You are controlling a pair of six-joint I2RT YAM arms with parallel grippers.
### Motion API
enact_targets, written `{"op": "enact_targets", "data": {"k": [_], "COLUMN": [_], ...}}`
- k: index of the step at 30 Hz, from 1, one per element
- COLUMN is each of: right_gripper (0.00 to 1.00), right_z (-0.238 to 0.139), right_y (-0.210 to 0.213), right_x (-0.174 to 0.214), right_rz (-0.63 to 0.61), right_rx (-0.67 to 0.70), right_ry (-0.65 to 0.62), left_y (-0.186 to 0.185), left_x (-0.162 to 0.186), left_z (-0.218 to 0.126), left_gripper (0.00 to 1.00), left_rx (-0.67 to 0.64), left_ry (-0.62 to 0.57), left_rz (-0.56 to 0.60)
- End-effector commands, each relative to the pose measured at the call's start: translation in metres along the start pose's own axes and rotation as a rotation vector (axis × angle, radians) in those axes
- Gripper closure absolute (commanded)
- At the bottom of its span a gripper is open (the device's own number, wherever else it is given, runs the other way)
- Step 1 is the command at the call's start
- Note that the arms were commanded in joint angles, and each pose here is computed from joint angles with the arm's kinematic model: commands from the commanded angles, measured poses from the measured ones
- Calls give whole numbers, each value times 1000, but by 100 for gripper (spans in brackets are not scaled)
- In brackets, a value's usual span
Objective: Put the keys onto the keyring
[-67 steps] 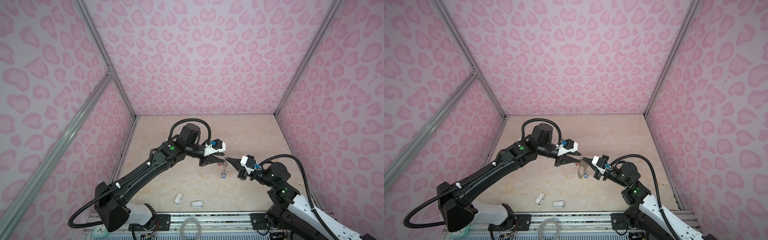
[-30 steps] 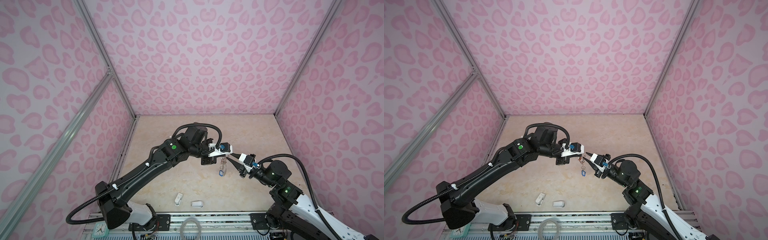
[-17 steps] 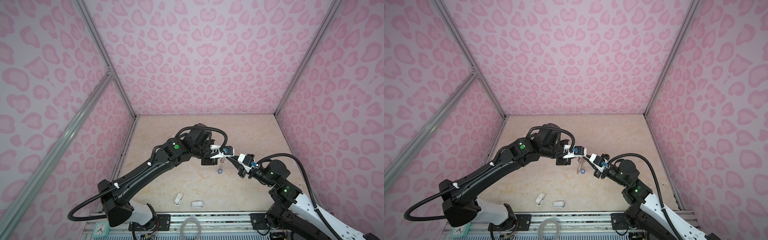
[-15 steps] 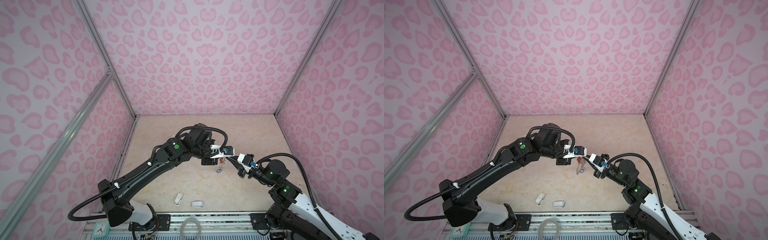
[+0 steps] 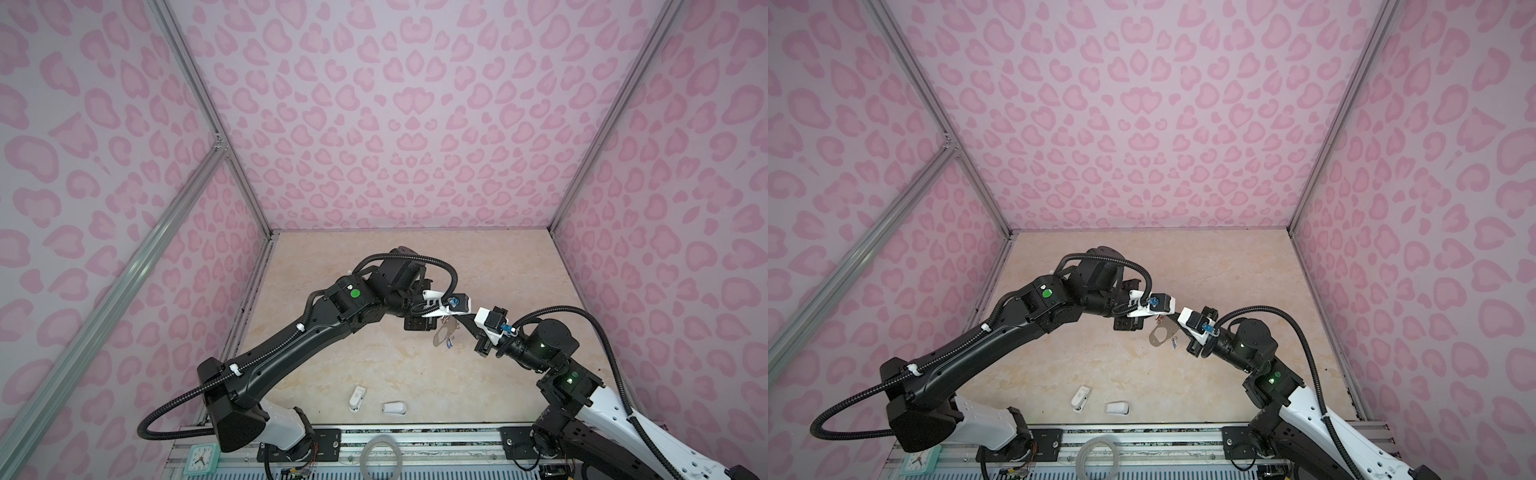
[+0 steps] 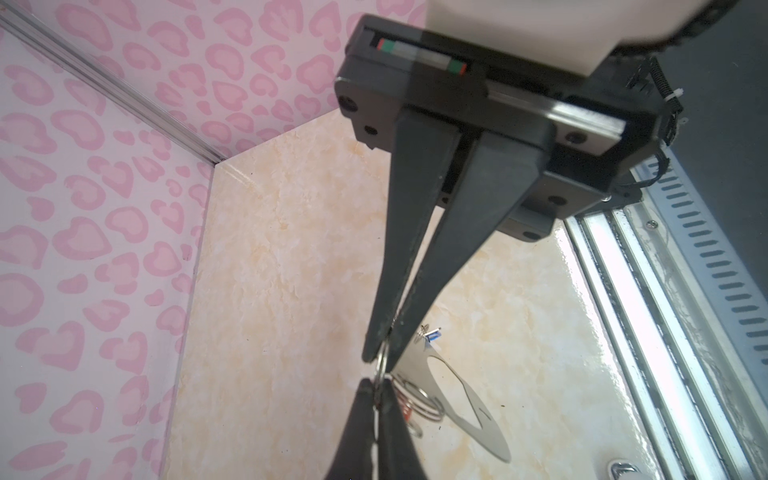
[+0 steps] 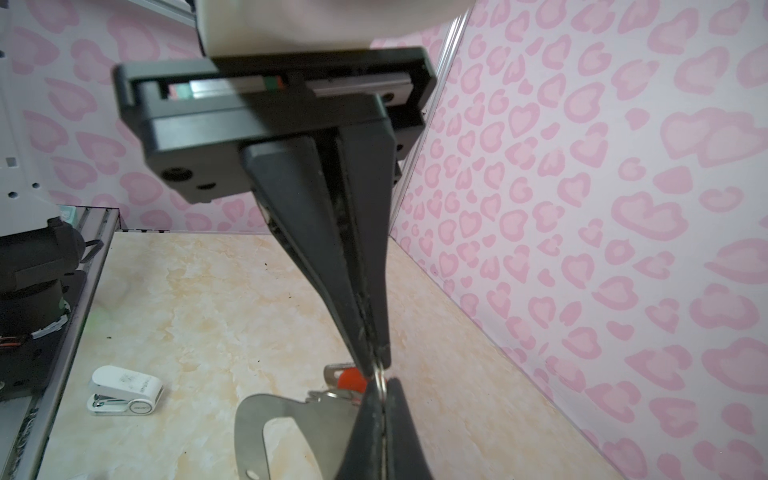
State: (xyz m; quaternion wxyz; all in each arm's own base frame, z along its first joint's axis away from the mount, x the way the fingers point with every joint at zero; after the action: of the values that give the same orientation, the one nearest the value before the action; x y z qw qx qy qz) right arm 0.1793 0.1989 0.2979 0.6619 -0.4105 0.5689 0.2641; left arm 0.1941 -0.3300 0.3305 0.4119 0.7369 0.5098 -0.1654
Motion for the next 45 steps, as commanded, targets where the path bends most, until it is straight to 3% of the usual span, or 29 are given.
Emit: {"op": "enact_targets", "data": {"k": [1,6,17,25,35,40,45], "right_gripper": [100,100,100,100,100,100,100], "right_z": [-2,-6,-7,-11,-12,-12,-11], "right_y": [-1,-2,0,0,1,1,1], "right_x": [-5,-6,-2,-2,-1,-1,-2], "right_rz": [-8,-6,-4,-17,-37,-44,-52], "right_rx": [11,20,12,15,11,13,9], "right_ry": [-31,-41,-30,-31,-19,-19,-24], "left_y": [4,13,6,3,5,3,1], "left_x": [1,4,-2,-1,-4,-2,0], "left_z": [2,-6,-8,-6,-6,-4,1], "left_gripper": [73,67,69,80,70,70,77], "left_rx": [-21,-40,18,40,55,69,94], "left_ry": [-12,-84,-173,-171,-174,-169,-163], "left_rz": [-11,-113,-155,-164,-179,-185,-195]}}
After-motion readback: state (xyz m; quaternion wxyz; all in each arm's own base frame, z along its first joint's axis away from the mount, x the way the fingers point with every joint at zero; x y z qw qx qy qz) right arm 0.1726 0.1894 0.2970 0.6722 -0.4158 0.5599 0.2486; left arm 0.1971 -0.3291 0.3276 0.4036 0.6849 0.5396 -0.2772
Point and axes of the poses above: each gripper's point midway between its finger pads, its own z axis out along the fingers, its own y axis along the line the jaws close on, x = y × z, the point moved 4 cm from there along -z, back along the fingers, and after that the axes turned 4 degrees about z, right-handed, at the moved point
